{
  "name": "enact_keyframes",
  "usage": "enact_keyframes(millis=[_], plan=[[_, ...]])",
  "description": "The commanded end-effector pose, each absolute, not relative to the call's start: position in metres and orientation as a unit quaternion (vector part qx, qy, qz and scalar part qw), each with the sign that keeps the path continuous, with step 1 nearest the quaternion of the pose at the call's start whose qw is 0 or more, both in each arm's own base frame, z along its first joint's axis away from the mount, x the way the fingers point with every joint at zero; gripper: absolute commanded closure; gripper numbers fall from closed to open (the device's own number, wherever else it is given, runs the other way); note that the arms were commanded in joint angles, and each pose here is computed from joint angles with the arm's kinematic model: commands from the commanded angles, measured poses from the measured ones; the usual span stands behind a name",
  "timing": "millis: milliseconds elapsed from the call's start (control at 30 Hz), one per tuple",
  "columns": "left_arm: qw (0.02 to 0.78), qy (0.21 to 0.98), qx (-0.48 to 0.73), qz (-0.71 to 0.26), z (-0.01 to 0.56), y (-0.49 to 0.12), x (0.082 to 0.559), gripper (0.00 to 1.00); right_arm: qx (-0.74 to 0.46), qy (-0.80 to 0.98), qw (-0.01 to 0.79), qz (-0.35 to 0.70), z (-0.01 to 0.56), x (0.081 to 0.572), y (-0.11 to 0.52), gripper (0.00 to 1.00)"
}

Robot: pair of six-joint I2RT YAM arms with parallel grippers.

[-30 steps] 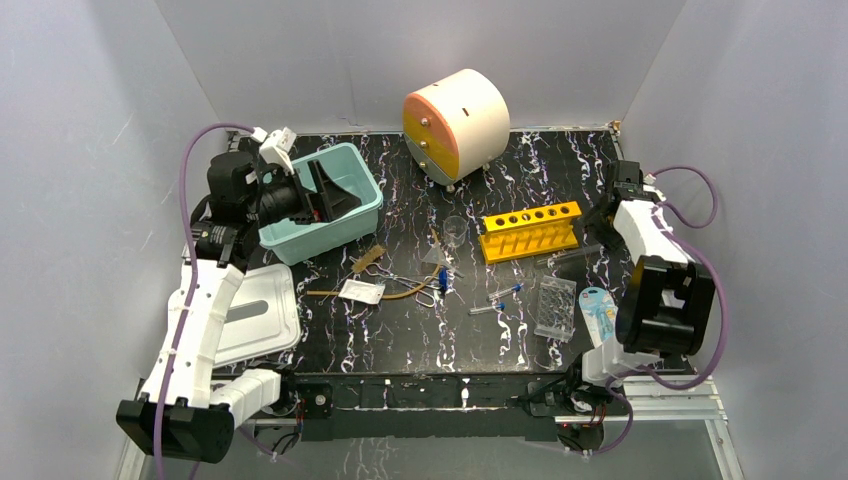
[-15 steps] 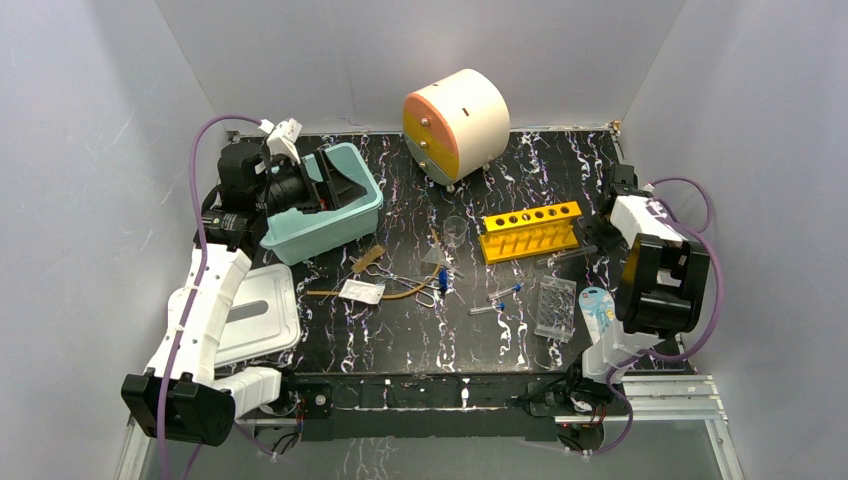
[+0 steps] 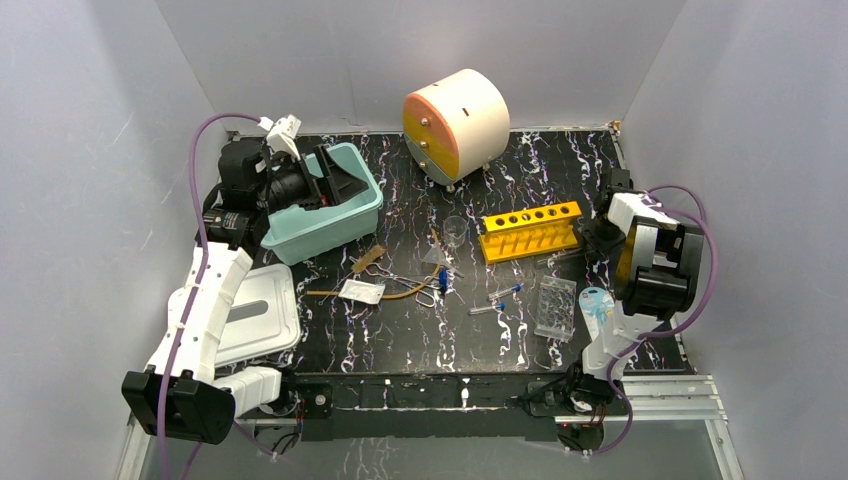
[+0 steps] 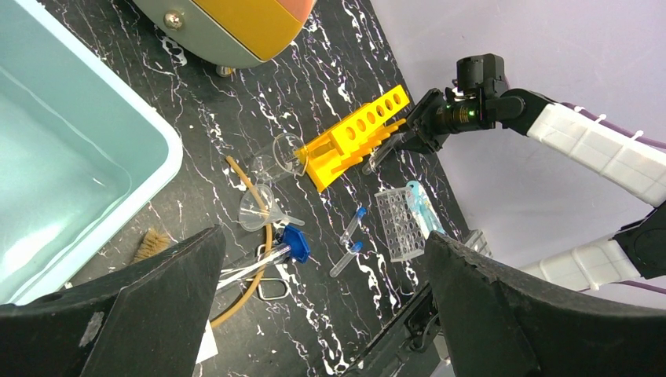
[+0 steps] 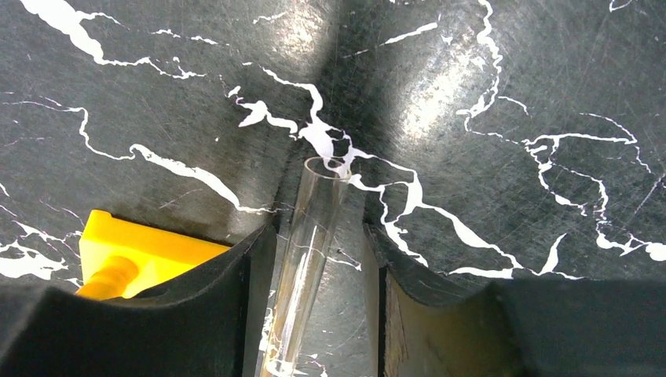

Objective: Organize the chemistry lab equipment

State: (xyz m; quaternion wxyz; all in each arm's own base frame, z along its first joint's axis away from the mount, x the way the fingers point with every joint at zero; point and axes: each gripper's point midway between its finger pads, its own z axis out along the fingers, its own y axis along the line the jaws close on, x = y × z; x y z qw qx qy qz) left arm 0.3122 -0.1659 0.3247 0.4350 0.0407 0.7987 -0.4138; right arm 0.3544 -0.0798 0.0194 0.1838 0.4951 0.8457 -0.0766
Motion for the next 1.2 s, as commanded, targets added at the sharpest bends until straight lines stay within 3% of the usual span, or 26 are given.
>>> enact_keyframes(millis=[0, 267, 567, 1167], plan=[[0.452, 0.785, 0.054, -0.420, 0.340, -0.169, 0.311, 0.02, 0.508, 0.836, 0.198, -0.068, 0.017, 0.372, -0.085, 0.50], [0.455, 0.784, 0.052, -0.418, 0.342, -0.168, 0.310, 0.02, 0.521, 0.830, 0.191, -0.054, 0.009, 0.372, -0.080, 0.65], [0.430, 0.788, 0.058, -0.437, 0.333, -0.178, 0.305, 0.02, 0.514, 0.835, 0.190, -0.053, -0.001, 0.367, -0.078, 0.72], [0.350, 0.814, 0.139, -0.442, 0.286, -0.287, 0.293, 0.06, 0.466, 0.828, 0.311, 0.014, 0.100, 0.382, -0.072, 0.74]])
